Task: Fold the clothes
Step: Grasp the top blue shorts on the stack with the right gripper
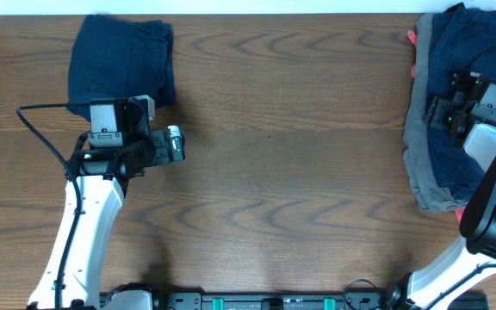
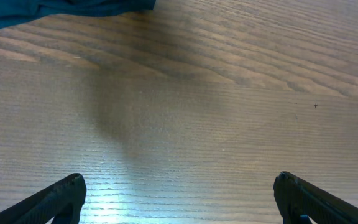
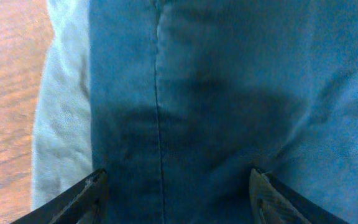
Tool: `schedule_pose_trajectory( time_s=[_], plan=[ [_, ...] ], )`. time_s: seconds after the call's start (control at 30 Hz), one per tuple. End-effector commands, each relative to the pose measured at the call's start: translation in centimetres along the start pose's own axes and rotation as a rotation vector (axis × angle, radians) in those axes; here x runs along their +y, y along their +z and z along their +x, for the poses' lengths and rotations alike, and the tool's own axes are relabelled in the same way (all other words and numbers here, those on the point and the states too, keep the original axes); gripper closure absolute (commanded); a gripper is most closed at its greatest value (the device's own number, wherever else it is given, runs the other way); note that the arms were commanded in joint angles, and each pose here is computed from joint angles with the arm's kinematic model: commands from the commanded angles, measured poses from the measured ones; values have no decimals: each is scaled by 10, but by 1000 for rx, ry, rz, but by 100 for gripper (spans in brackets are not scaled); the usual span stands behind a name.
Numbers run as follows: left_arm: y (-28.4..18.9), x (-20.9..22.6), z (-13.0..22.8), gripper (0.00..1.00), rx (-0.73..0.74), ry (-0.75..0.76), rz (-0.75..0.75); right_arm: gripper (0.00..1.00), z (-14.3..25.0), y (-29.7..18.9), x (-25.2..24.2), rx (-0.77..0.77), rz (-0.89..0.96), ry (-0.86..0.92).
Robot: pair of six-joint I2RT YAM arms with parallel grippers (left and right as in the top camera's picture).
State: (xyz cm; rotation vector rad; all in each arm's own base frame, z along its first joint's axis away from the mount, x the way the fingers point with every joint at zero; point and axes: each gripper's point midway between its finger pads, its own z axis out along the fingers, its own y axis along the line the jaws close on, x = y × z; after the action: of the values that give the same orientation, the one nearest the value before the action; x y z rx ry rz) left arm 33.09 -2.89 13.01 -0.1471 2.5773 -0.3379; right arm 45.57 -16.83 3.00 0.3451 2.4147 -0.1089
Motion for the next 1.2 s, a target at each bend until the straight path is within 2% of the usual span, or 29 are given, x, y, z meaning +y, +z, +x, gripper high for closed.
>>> schedule_pose_trajectory(
  time_s=[0.0, 0.53, 0.67, 0.97, 1.1, 1.17],
  plan=[
    [-3, -3, -7, 2, -16, -2, 7, 29, -2, 7, 6, -2, -19, 32],
    [-3, -4, -2, 2, 3, -7, 11, 27, -1, 25, 42, -25, -73, 6],
    [-3, -4, -2, 2, 3, -7, 11, 28, 0, 27, 40, -21, -37, 3],
    [-3, -4, -2, 2, 3, -7, 11, 42, 13, 26, 12, 28, 127, 5],
    [-3, -4, -2, 2, 3, -7, 11, 45, 13, 25, 8, 30, 140, 9],
    [-3, -4, -2, 2, 3, -7, 11, 50, 13, 25, 7, 30, 141, 10]
  ],
)
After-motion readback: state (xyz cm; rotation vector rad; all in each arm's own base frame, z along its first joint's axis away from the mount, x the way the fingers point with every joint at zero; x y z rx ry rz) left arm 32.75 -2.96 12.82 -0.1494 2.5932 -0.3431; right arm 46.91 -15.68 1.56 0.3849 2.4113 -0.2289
